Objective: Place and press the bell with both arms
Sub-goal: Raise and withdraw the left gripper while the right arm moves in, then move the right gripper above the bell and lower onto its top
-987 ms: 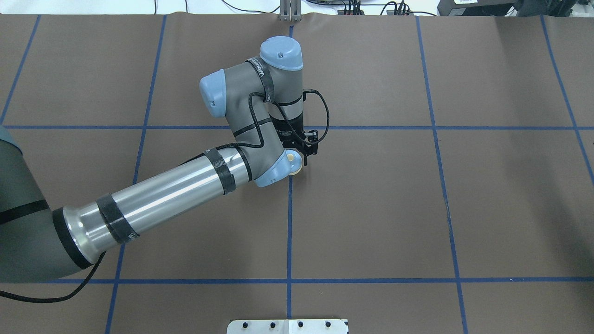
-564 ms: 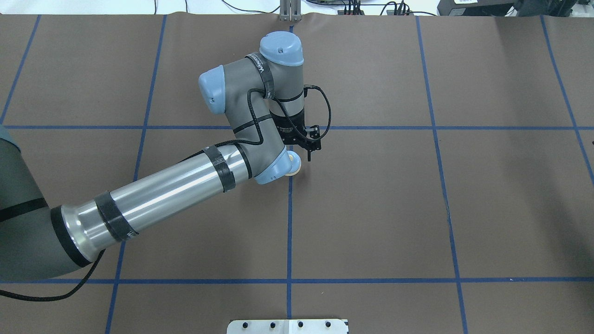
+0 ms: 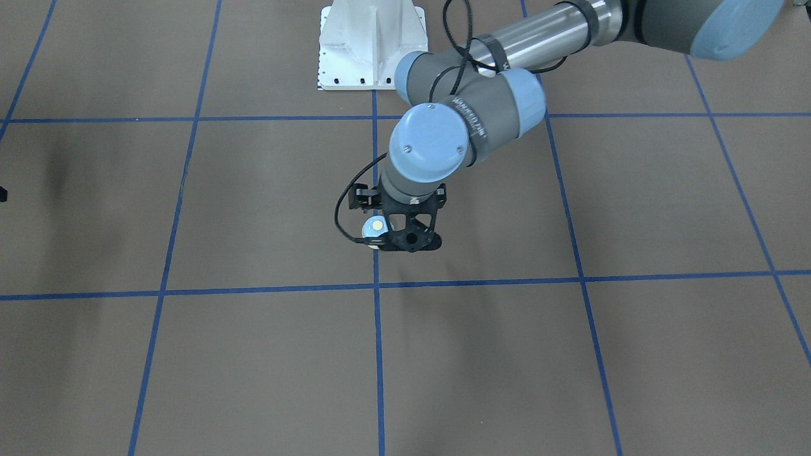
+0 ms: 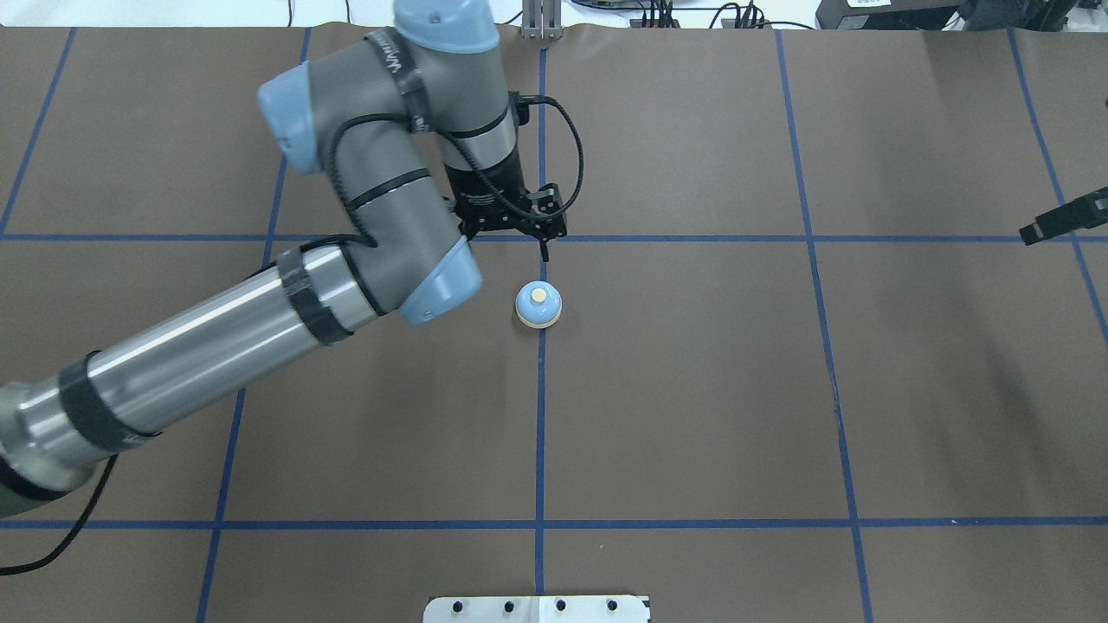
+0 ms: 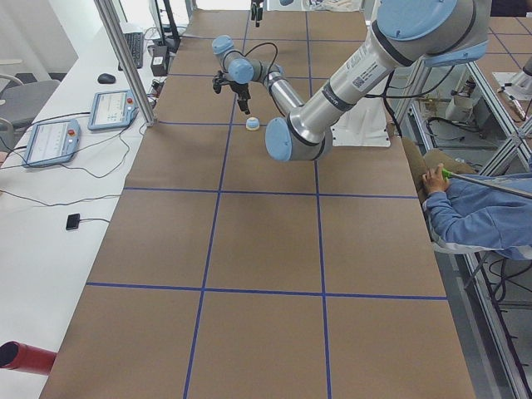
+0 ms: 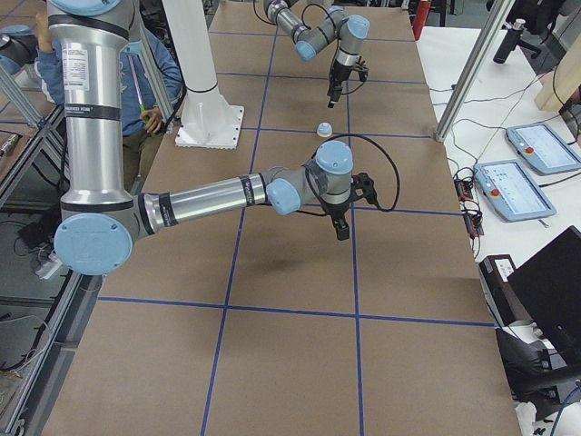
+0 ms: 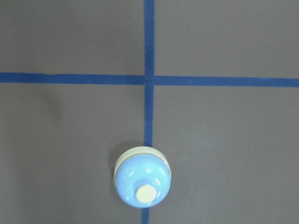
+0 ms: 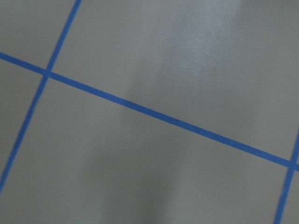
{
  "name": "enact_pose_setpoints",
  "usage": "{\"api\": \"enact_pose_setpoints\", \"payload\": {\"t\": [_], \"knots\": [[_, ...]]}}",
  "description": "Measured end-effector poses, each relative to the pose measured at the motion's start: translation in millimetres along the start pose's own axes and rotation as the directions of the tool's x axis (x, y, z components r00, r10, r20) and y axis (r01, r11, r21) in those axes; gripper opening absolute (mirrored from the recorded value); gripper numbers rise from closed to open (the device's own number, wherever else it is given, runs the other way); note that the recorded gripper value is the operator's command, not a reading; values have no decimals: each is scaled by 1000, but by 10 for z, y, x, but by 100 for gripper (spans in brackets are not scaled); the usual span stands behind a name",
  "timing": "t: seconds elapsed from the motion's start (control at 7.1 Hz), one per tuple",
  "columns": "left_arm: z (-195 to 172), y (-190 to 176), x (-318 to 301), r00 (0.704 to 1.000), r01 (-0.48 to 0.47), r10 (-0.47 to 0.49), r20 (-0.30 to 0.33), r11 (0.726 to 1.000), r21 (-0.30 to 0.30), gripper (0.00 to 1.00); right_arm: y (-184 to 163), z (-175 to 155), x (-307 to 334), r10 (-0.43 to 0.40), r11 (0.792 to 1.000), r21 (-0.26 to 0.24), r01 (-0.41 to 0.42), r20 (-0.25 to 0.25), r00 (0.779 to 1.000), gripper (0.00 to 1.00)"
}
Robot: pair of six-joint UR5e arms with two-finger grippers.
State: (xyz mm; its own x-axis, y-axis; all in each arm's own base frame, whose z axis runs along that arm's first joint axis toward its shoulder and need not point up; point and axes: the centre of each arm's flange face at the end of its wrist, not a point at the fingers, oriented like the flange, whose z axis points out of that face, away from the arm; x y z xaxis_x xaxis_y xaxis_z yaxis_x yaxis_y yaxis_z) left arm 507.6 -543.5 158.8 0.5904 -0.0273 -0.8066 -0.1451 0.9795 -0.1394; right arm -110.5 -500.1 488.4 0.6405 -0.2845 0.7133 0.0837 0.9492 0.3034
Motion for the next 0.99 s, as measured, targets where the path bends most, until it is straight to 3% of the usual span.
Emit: {"api": "enact_pose_setpoints", "payload": {"t": [0.28, 0.42, 0.56, 0.85, 0.99], "knots": [[-337, 362, -1352, 999, -42, 42, -8, 997, 68, 99, -396, 107, -962, 138, 990, 27, -139, 39, 990, 99], [-507, 481, -2002, 996, -84, 84, 11, 992, 97, 99, -566, 205, -1558, 232, 971, 39, -235, 60, 971, 96], [-636, 559, -2521, 993, -116, 113, 36, 987, 115, 99, -670, 326, -2195, 319, 945, 44, -323, 87, 944, 74], [-805, 618, -3350, 983, -170, 159, 89, 977, 127, 99, -686, 588, -3531, 455, 886, 53, -461, 104, 885, 0], [-860, 635, -3675, 977, -194, 181, 111, 973, 126, 99, -645, 654, -4100, 494, 864, 58, -500, 95, 864, 0]]}}
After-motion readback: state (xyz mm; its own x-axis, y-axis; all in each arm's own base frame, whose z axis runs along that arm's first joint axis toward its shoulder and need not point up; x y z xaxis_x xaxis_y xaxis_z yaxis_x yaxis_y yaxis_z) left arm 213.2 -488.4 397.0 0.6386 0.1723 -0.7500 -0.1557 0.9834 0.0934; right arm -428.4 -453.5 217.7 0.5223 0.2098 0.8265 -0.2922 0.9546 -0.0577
